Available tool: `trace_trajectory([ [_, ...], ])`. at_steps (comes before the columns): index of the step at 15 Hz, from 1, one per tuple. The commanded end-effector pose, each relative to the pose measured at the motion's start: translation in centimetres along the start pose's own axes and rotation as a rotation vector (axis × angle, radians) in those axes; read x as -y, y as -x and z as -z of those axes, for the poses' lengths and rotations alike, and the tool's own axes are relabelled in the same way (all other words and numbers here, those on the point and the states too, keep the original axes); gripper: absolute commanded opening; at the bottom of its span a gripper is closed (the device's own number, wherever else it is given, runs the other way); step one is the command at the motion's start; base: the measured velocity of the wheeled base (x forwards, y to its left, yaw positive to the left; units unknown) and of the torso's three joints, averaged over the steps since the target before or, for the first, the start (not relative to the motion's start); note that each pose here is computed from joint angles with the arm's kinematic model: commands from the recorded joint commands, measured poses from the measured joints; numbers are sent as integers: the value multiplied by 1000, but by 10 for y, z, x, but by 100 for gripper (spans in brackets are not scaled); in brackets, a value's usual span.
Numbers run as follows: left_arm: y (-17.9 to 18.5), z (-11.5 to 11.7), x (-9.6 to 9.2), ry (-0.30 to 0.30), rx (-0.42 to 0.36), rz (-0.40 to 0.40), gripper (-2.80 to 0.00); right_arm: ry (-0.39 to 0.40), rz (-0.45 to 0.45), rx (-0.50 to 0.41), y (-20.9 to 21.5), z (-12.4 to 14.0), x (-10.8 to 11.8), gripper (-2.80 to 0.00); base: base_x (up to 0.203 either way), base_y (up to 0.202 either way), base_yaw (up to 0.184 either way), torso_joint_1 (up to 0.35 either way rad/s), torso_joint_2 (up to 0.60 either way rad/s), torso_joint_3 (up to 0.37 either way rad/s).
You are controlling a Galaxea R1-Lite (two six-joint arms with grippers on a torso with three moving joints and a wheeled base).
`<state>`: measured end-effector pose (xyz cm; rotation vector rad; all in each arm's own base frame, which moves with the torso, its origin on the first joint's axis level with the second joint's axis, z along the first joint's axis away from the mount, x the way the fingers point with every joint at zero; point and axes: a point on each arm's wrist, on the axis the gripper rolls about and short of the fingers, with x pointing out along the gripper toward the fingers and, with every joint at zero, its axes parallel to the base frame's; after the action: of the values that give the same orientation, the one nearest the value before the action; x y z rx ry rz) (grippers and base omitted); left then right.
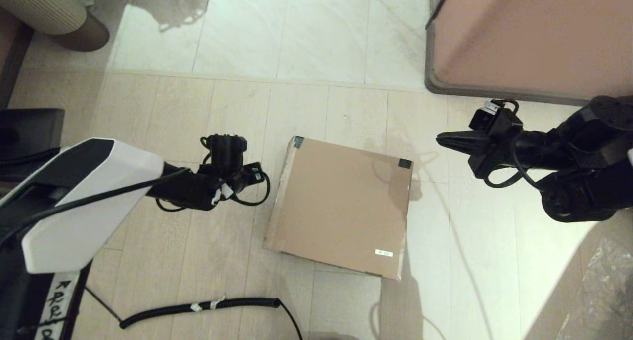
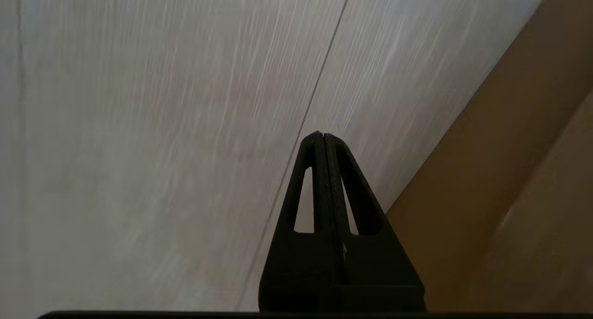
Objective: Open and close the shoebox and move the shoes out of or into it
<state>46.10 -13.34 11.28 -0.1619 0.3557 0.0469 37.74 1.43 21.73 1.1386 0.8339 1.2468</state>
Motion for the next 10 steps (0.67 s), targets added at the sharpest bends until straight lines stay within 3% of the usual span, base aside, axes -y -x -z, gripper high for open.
trace_trajectory([
  [1,5,11,3,-40,-28,-28,-280,273,16,22,6,-8,31,-280,0,0,0,0,0,0],
  [2,5,13,3,-63,-31,-38,-280,335,30,48,13,-11,42,-280,0,0,0,0,0,0],
  [4,5,26,3,-142,-65,-52,-280,352,68,137,36,-12,64,-280,0,0,0,0,0,0],
  [5,6,31,5,-177,-79,-48,-280,370,83,215,41,-13,71,-280,0,0,0,0,0,0],
  [8,6,39,11,-211,-91,-47,-280,372,159,519,51,-6,90,-280,0,0,0,0,0,0],
  [10,3,45,12,-222,-99,-76,-280,433,324,681,52,8,104,-280,0,0,0,0,0,0],
])
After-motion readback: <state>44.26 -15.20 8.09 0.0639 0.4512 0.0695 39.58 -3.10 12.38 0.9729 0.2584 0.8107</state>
